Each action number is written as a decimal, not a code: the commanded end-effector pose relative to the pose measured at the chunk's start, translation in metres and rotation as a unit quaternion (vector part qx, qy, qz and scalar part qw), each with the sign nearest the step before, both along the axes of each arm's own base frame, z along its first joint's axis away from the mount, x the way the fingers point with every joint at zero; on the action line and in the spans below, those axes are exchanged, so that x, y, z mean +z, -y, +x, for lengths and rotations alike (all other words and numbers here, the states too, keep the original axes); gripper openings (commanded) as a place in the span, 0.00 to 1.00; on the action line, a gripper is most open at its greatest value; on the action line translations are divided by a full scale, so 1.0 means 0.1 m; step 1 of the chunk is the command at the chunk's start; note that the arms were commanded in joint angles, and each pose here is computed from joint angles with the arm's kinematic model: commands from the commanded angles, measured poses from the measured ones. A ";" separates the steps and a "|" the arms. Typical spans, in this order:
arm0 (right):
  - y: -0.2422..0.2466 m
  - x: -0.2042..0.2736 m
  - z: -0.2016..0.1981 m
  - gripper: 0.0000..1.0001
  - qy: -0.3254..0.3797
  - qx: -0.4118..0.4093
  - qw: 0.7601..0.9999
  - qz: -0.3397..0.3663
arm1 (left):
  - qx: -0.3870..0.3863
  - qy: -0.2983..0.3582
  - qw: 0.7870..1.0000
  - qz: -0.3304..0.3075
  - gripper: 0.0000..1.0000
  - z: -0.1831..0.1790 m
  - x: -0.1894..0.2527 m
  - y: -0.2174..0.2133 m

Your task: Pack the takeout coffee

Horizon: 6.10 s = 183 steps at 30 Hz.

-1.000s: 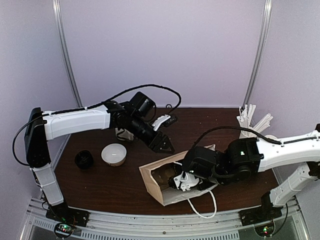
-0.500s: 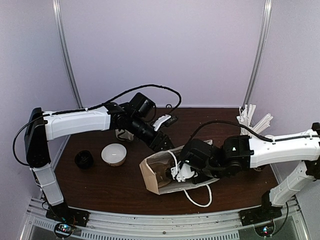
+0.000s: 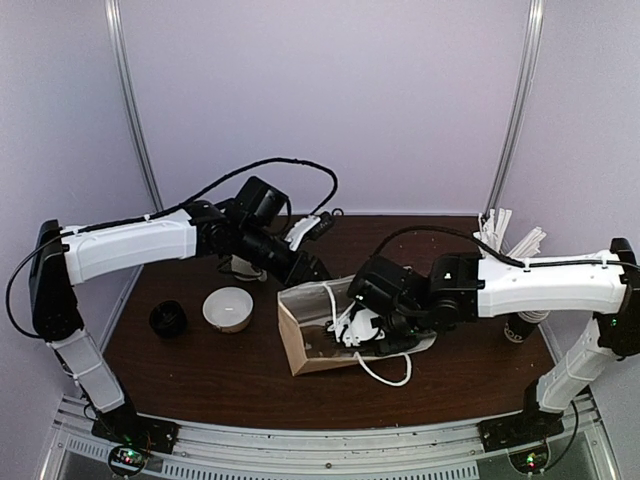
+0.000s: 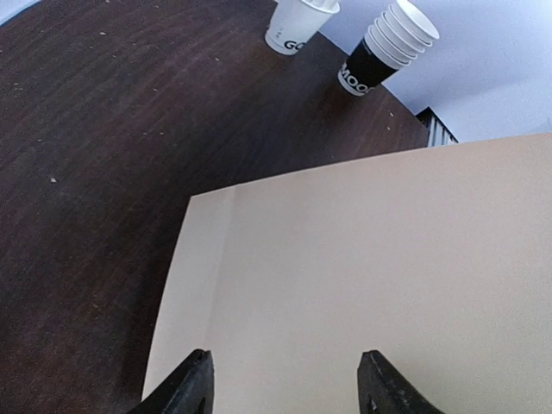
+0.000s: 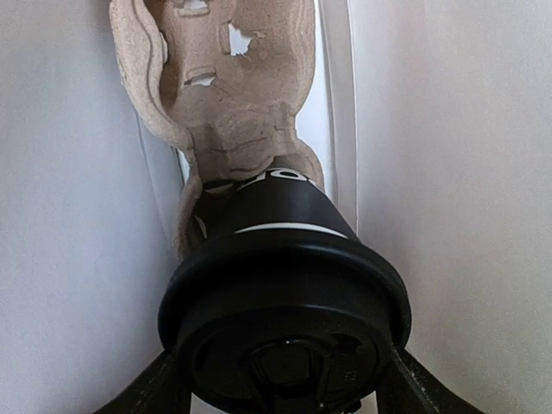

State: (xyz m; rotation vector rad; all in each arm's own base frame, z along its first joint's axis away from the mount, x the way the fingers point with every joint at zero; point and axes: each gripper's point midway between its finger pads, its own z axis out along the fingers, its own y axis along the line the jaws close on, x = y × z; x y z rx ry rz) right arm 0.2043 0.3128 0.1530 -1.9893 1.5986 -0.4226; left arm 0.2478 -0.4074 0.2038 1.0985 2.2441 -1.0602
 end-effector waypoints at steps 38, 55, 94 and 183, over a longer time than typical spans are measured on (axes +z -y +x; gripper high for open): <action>0.03 -0.61 0.45 0.68 -0.313 -0.098 0.943 -0.046 | 0.147 0.098 0.984 0.005 0.64 0.30 0.43 -1.06; 0.06 -0.56 0.36 0.68 -0.234 -0.075 0.969 -0.027 | 0.020 0.135 0.983 -0.126 0.64 -0.16 1.43 -0.76; -0.05 -0.41 0.19 0.68 -0.161 -0.039 0.986 -0.001 | -0.038 0.178 0.981 0.065 0.00 0.19 0.88 -0.24; 0.76 1.90 0.75 0.99 -0.206 -0.099 0.920 0.317 | -0.039 0.371 0.926 0.055 0.00 -0.08 1.09 -0.12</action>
